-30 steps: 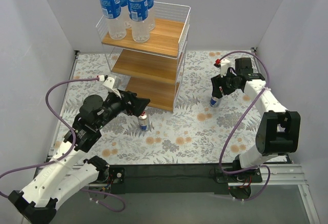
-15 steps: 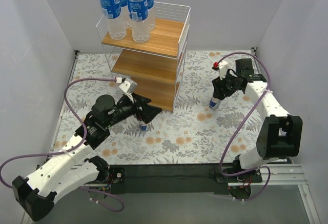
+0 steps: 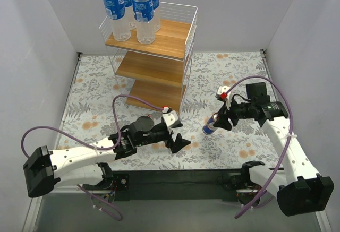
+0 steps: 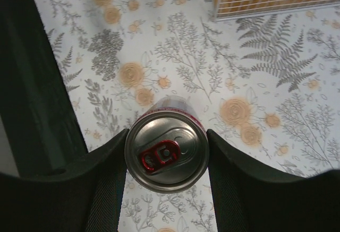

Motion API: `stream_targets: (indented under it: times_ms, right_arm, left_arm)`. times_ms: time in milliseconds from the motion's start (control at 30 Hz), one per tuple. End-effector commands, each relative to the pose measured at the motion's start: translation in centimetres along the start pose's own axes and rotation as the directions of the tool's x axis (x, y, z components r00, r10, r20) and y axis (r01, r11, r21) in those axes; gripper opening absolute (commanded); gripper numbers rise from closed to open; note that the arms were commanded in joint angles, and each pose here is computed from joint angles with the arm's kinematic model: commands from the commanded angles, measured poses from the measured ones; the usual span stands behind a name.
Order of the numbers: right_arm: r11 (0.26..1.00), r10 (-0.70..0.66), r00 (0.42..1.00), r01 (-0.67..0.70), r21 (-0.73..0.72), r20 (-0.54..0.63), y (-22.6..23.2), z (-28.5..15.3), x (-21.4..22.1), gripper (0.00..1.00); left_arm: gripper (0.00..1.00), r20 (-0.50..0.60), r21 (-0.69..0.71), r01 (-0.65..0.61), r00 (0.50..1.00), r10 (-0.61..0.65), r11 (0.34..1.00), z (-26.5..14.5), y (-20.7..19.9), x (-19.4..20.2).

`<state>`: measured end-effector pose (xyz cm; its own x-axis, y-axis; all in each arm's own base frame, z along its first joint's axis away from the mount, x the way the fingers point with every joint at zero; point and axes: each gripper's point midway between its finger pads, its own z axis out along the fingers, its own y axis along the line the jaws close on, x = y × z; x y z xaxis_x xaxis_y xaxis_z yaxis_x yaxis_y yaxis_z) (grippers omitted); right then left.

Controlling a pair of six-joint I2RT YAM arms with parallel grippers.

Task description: Place and organize the beverage onto the shelf

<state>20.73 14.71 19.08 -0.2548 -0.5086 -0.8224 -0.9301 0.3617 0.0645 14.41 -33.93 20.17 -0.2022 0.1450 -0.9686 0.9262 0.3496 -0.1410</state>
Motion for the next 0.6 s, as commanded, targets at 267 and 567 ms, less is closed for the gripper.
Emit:
stream_targets:
  times_ms: [267, 567]
  right_arm:
    - [0.985, 0.002, 0.992, 0.02, -0.169, 0.128, 5.7, -0.4, -3.1, 0.01]
    - [0.976, 0.054, 0.988, -0.021, -0.216, 0.146, 6.5, -0.4, -4.0, 0.01]
  left_arm:
    - [0.83, 0.101, -0.03, -0.197, 0.975, 0.199, 0.98, 3.7, -0.8, -2.4]
    - [0.84, 0.101, -0.051, -0.246, 0.963, 0.25, 0.968, 6.0, -1.7, -2.9]
